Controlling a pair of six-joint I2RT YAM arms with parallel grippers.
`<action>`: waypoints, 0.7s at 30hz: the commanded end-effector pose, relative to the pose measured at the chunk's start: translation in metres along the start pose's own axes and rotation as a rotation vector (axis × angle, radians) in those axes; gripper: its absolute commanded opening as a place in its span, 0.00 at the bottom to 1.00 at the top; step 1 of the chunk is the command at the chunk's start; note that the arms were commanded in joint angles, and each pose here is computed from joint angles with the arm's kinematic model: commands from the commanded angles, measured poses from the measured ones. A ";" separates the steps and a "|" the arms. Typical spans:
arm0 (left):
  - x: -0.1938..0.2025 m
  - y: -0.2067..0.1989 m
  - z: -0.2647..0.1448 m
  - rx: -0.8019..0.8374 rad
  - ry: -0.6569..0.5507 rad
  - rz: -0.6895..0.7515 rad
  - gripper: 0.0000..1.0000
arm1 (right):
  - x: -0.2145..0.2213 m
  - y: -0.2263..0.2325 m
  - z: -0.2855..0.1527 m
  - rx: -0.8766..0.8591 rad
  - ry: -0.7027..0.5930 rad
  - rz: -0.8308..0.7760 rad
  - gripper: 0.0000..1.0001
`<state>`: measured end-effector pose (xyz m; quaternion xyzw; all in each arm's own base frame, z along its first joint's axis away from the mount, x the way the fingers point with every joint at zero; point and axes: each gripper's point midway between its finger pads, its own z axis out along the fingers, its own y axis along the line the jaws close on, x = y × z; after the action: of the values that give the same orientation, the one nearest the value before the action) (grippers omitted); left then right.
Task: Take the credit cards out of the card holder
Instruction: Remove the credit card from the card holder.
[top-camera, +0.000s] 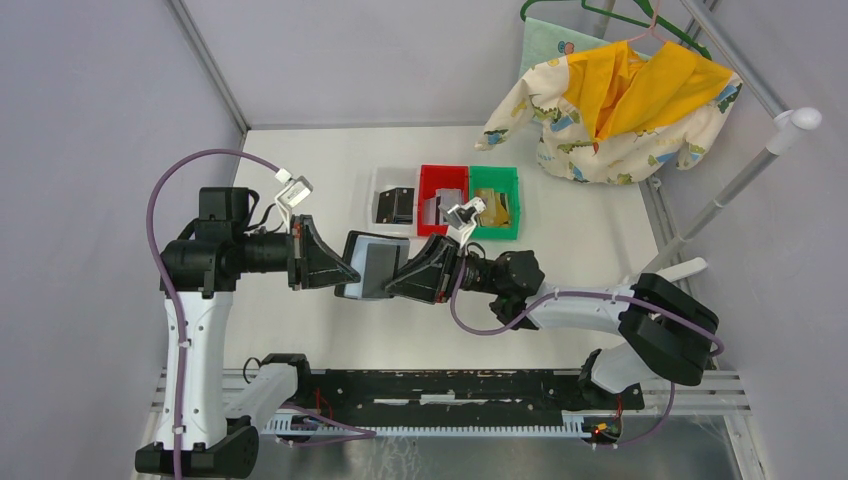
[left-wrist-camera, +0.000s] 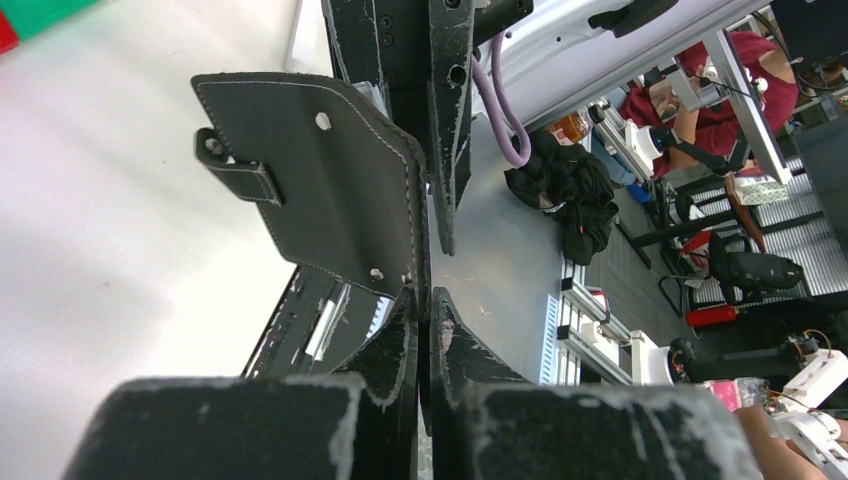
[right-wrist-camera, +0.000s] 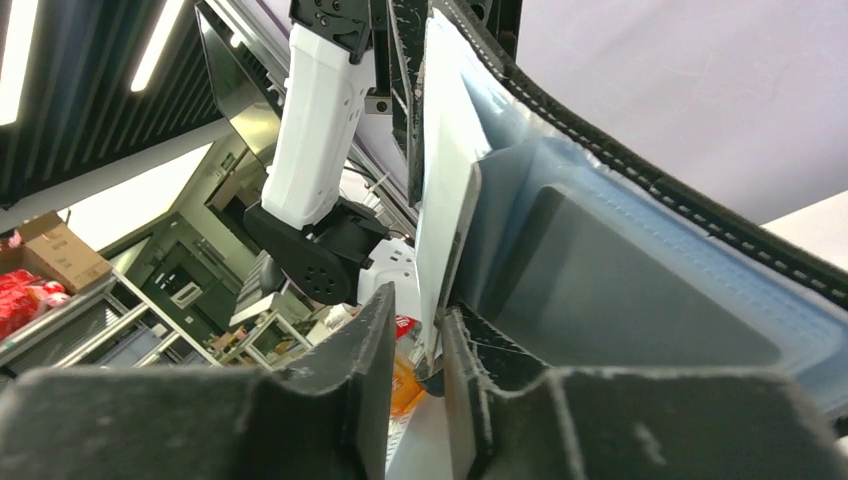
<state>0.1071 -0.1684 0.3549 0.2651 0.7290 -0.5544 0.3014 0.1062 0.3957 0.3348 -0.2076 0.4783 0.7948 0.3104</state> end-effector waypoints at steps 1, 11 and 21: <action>-0.009 -0.011 -0.002 0.025 -0.024 0.076 0.02 | -0.015 0.037 -0.003 -0.134 -0.056 -0.034 0.31; -0.008 -0.016 -0.003 0.032 -0.030 0.097 0.02 | -0.032 0.066 0.002 -0.281 -0.099 0.003 0.23; -0.010 -0.019 -0.004 0.030 -0.033 0.115 0.02 | -0.029 0.063 -0.014 -0.236 -0.100 -0.016 0.21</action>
<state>0.1030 -0.1686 0.3601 0.2754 0.7222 -0.5512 0.3142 0.1006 0.3808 0.3548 -0.1857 0.4346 0.8336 0.2860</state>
